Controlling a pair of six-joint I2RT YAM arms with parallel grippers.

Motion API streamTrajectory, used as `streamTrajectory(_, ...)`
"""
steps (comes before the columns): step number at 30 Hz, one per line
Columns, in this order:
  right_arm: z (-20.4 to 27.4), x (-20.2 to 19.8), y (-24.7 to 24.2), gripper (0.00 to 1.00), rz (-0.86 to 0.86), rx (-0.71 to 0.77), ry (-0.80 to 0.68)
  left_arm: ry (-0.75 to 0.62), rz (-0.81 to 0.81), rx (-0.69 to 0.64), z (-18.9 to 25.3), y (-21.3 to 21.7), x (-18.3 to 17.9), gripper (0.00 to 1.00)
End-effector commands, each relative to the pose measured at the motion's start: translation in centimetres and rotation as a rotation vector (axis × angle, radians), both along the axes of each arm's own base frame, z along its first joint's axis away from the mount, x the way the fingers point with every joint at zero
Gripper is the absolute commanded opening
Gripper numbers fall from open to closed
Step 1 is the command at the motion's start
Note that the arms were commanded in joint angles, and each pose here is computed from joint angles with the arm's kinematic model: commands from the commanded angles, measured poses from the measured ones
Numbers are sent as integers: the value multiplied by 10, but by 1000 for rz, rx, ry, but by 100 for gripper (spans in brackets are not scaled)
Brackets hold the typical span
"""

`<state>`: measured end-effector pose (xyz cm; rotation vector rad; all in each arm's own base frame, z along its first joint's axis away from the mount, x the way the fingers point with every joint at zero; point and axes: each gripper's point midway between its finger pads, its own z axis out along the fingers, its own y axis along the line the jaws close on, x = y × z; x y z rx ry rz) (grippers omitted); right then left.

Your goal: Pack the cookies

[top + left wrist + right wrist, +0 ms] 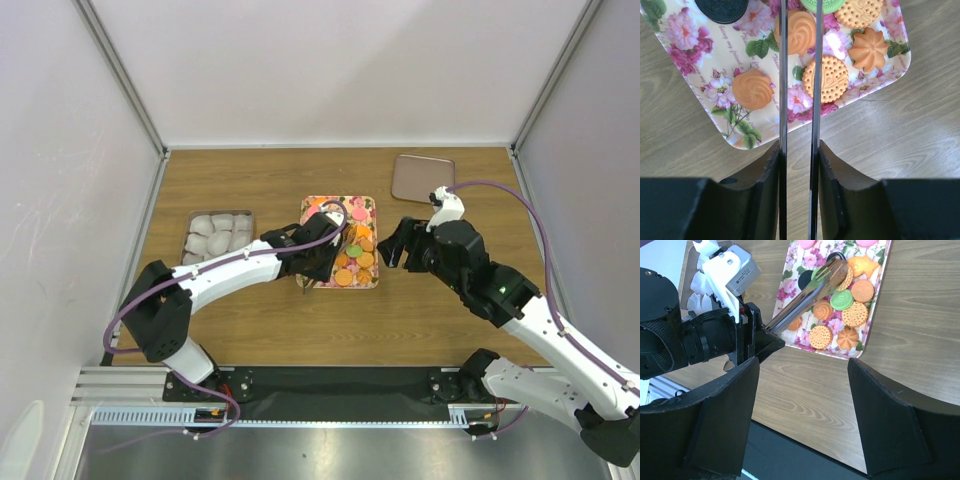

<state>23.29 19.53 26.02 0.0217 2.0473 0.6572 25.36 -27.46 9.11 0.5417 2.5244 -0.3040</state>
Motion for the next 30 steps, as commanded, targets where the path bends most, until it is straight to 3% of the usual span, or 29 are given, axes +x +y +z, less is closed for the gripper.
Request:
streamTrajectory(1,10,-1,-3,77,-12,26,-27,-47,-9,-22,16,-9,6,33)
streamTrajectory(9,14,2,-8,77,-31,0,-43,-50,-29,-59,34,-14,3,23)
streamTrajectory(19,16,19,-13,77,-59,-70,-54,-84,-52,-144,79,-21,-1,21)
streamTrajectory(26,14,48,-19,77,-70,-72,-31,-141,61,-117,104,7,12,21)
streamTrajectory(30,6,68,-26,77,-87,-97,-9,-147,223,-73,107,57,27,22)
